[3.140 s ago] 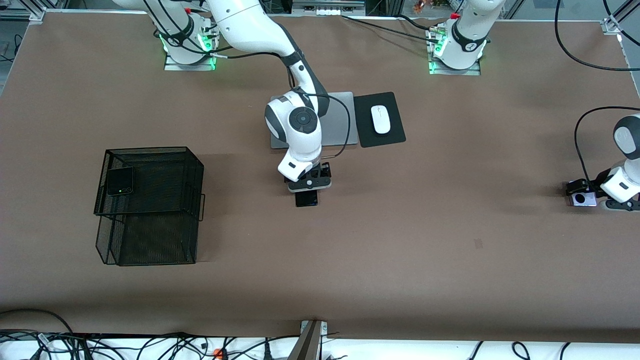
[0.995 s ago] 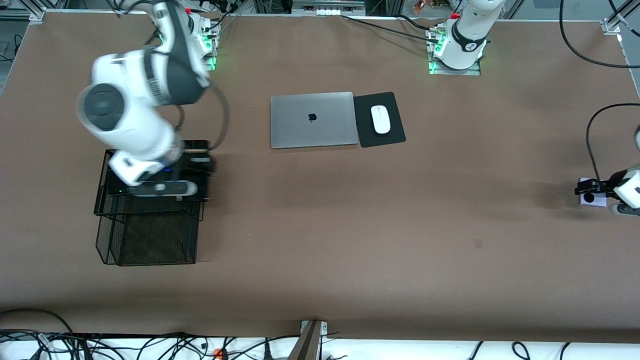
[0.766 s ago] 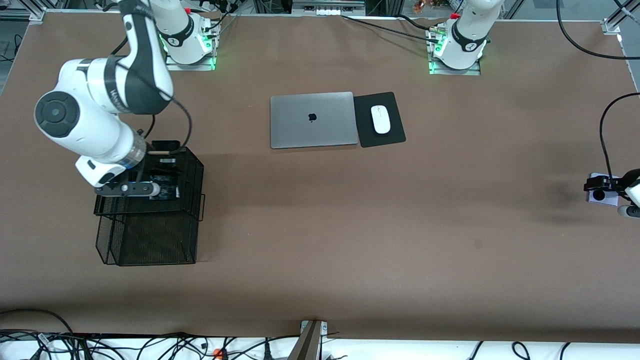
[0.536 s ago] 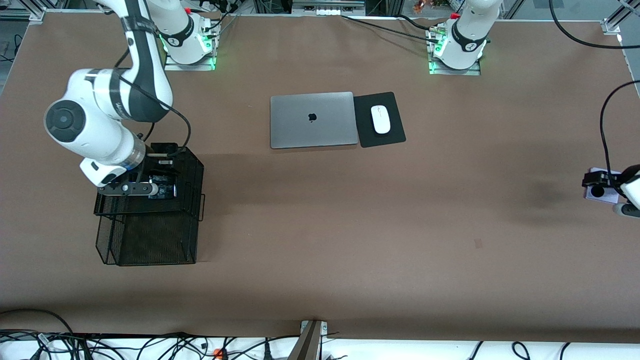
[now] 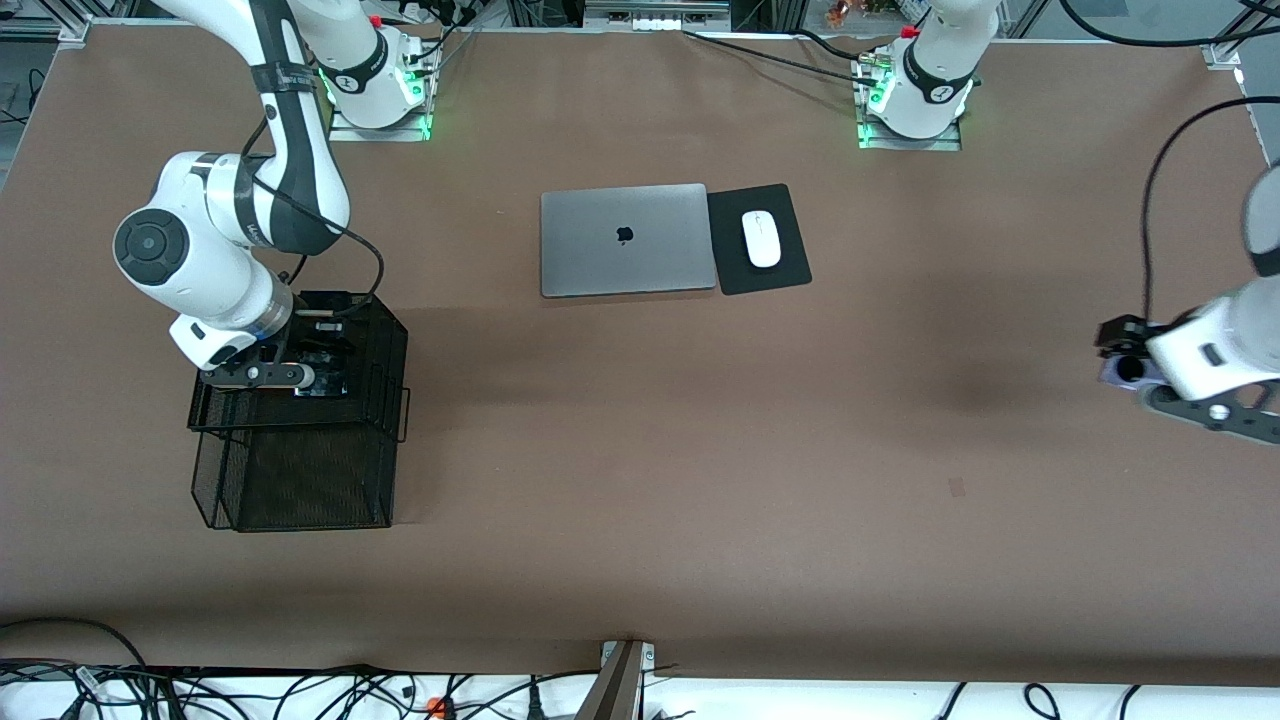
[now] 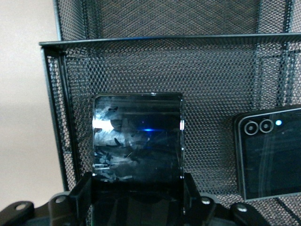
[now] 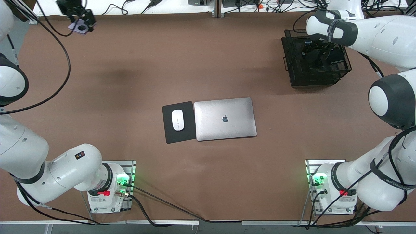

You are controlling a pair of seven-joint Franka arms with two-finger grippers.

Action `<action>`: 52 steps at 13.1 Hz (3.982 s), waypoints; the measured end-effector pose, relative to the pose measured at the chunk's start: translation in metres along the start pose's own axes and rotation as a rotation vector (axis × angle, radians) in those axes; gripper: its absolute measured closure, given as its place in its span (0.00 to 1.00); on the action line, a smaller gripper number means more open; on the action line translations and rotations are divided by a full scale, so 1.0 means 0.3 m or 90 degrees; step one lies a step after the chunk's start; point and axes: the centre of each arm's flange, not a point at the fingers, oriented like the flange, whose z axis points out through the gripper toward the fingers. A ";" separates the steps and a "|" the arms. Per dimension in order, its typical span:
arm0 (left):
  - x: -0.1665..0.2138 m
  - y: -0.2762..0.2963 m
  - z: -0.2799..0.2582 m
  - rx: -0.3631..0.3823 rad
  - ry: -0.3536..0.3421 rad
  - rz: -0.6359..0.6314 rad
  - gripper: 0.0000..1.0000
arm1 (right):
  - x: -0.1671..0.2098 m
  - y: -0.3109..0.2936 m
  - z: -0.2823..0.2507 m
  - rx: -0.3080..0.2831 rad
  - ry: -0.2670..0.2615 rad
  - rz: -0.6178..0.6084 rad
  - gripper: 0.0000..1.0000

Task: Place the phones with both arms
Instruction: 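Carry the lavender phone with the left gripper beside the laptop, release, then grasp the lavender phone with the right gripper while the left gripper withdraws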

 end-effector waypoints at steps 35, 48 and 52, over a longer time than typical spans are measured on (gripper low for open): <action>0.431 1.941 0.572 -0.249 0.183 -0.230 0.00 | 0.118 -0.058 -0.579 0.036 -0.017 0.041 0.00; 0.131 0.626 -0.249 -0.004 0.099 -0.125 0.00 | 0.106 -0.739 -0.156 -0.006 0.030 0.140 0.00; -0.135 0.310 -0.351 -0.037 0.106 -0.185 0.00 | 0.006 -1.138 -0.028 0.038 0.057 0.169 0.00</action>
